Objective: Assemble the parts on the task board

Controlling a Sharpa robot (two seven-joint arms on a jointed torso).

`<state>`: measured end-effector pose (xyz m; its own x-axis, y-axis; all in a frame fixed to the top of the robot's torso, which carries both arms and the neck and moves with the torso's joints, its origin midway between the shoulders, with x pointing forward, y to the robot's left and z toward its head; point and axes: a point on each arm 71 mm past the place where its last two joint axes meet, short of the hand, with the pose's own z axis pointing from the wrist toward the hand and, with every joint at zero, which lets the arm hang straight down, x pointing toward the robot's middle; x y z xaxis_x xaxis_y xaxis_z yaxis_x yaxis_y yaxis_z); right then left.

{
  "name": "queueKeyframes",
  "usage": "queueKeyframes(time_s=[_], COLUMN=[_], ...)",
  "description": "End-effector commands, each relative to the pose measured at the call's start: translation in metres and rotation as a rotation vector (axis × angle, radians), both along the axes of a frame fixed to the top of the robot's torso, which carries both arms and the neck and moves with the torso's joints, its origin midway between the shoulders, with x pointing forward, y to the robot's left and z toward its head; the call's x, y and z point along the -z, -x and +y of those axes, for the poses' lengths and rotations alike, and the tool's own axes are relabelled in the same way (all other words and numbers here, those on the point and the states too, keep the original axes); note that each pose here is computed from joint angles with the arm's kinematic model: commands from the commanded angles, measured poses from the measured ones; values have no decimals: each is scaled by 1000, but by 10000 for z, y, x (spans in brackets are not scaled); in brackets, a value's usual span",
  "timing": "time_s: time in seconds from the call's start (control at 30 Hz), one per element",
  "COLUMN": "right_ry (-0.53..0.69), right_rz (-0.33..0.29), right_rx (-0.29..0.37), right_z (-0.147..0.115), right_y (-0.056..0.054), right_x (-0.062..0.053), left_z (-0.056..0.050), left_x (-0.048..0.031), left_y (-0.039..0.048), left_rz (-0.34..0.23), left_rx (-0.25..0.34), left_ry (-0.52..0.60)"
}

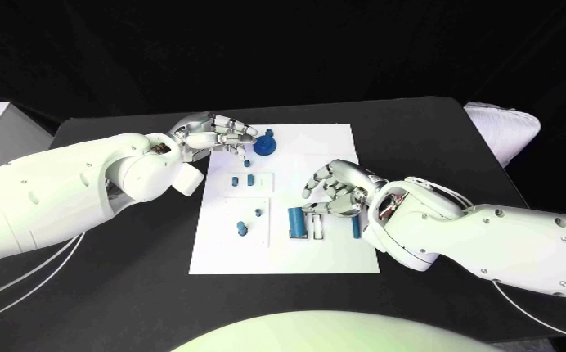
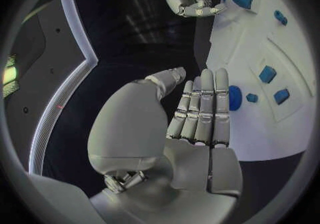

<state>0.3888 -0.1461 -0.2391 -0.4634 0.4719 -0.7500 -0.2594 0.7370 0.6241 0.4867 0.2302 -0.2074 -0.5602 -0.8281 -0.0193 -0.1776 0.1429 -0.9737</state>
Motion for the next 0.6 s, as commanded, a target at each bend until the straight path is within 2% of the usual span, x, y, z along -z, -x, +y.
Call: queueKeyframes(time_s=[0.03, 0.4, 0.6], right_ry=[-26, -12, 22], right_rz=[-130, -121, -89], right_rx=[-129, -136, -134], right_z=[81, 128, 138], right_y=[42, 66, 51], right_x=[-47, 80, 137], left_z=[-27, -18, -16], left_x=[-9, -6, -6], left_y=[7, 10, 11], left_rz=[-4, -2, -2], left_rx=[18, 17, 16], left_ry=[10, 8, 7])
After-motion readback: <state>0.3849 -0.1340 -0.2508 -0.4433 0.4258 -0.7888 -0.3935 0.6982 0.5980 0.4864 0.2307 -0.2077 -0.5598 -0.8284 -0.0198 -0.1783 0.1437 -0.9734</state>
